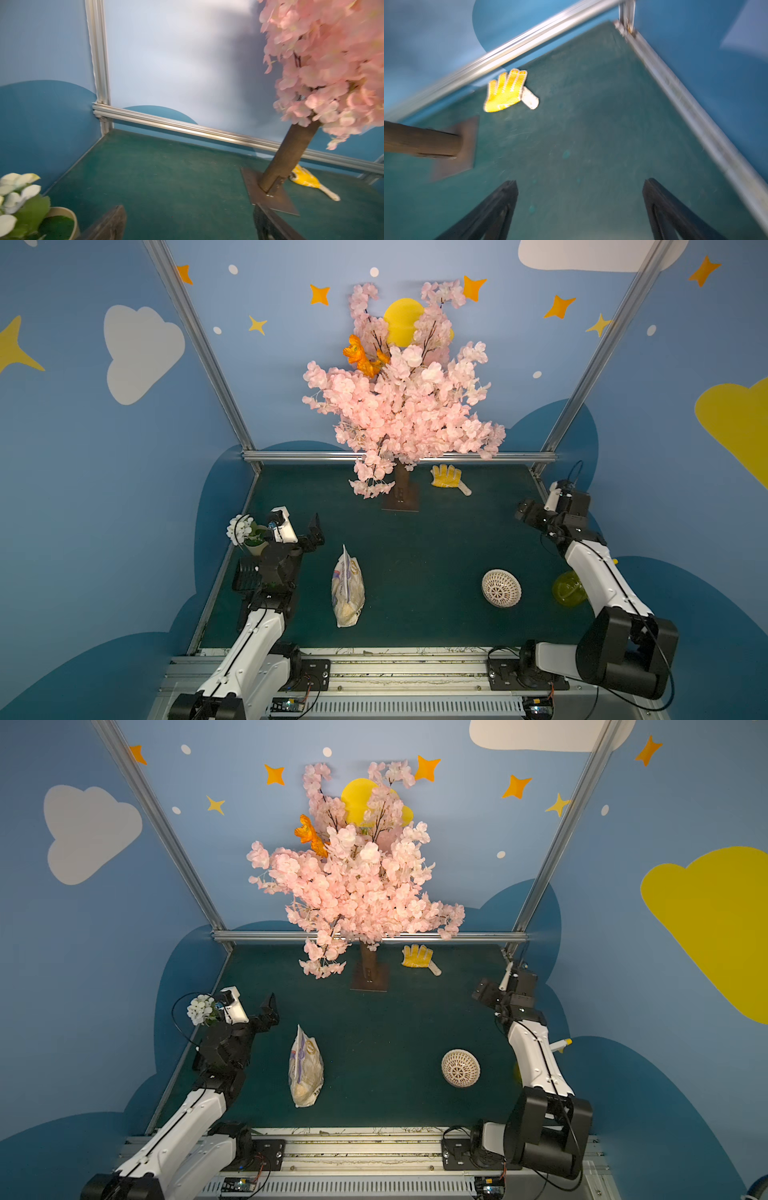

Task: Pour the oats into the breakfast bowl
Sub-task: Pick up the bowl from the center of the board.

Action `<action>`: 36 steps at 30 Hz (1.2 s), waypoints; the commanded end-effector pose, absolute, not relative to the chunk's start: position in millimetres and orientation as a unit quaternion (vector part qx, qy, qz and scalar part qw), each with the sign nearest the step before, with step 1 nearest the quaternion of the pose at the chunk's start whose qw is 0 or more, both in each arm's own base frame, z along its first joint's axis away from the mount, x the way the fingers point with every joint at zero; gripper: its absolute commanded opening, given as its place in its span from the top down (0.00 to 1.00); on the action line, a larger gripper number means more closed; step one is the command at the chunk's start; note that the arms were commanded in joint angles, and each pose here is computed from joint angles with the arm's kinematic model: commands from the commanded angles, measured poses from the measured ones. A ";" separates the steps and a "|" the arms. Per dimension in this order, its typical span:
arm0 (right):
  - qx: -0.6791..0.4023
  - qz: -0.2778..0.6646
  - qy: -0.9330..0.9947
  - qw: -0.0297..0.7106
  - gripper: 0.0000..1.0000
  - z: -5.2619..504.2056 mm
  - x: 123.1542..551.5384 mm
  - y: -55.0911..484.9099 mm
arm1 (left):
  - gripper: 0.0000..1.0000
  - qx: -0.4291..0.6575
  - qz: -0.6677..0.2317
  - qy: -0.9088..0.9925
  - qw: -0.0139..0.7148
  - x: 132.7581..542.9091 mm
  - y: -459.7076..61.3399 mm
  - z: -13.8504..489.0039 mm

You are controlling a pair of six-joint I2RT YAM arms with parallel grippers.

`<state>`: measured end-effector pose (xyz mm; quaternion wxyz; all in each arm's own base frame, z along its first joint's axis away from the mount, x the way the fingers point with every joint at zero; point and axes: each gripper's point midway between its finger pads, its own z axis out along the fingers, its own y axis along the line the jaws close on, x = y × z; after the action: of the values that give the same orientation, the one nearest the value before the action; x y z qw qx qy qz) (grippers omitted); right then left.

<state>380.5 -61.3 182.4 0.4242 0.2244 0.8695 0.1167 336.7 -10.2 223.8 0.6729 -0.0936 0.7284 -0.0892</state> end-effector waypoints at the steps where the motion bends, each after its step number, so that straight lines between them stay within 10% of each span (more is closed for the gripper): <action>1: 0.319 0.279 0.822 0.381 0.02 181.3 345.0 -56.3 | 0.00 -0.103 -0.166 0.786 0.586 337.2 -32.6 188.2; 9: 0.299 -0.033 0.868 0.394 0.02 212.8 296.8 -82.6 | 0.00 -0.131 -0.133 0.849 0.495 333.6 -28.4 177.6; 16: 0.385 0.121 0.813 0.421 0.02 207.1 297.0 -81.5 | 0.00 -0.152 -0.167 0.844 0.487 314.6 -34.5 197.4; 36: 0.166 -0.089 0.949 0.254 0.04 177.2 204.3 10.6 | 0.00 -0.142 -0.182 0.875 0.425 290.0 -51.2 170.6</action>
<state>223.0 32.9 164.7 0.2476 0.1325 0.9592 -0.0330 297.9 -50.6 172.8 0.4315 -0.1378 0.8733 -0.1791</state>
